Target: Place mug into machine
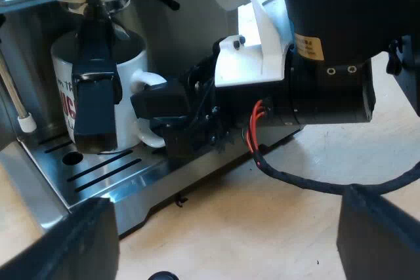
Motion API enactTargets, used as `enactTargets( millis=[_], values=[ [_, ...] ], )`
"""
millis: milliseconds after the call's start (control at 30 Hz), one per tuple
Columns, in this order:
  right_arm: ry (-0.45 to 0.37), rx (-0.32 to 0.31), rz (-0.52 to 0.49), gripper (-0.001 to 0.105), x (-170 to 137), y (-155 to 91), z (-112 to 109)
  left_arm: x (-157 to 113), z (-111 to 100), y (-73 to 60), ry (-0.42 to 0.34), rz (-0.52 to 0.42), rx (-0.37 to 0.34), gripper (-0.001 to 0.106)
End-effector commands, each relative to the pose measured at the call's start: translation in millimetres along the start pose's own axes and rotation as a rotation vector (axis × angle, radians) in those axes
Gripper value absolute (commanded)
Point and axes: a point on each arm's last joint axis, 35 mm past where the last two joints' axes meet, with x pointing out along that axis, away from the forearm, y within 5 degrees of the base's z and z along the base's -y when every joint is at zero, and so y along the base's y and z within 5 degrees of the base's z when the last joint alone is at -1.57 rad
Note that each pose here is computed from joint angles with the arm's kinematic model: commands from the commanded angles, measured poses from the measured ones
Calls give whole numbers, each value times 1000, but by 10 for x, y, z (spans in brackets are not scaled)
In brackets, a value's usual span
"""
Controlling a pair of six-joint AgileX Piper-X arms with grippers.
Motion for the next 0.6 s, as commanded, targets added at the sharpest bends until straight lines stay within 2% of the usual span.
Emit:
enactTargets(
  millis=[33, 67, 167, 233, 333, 400, 600],
  values=[
    [7, 2, -72, 0, 24, -58, 22, -3, 17, -15, -13, -19, 15, 69],
    [8, 2, -91, 1, 23, -65, 23, -3, 20, -16, -15, -20, 16, 69],
    [10, 2, -120, 17, 22, -75, 22, -3, 22, -16, -17, -20, 17, 69],
    [10, 2, -116, 35, 23, -74, 22, -3, 22, -16, -17, -20, 13, 69],
    [9, 2, -97, 54, 23, -67, 22, -3, 22, -16, -17, -20, 13, 69],
    [5, 2, -95, 58, 15, -63, 34, -3, 12, -15, -9, -19, 9, 69],
    [-38, 10, -76, 57, -99, -1, 195, -5, -3, -19, 10, -32, 1, 69]
  ],
)
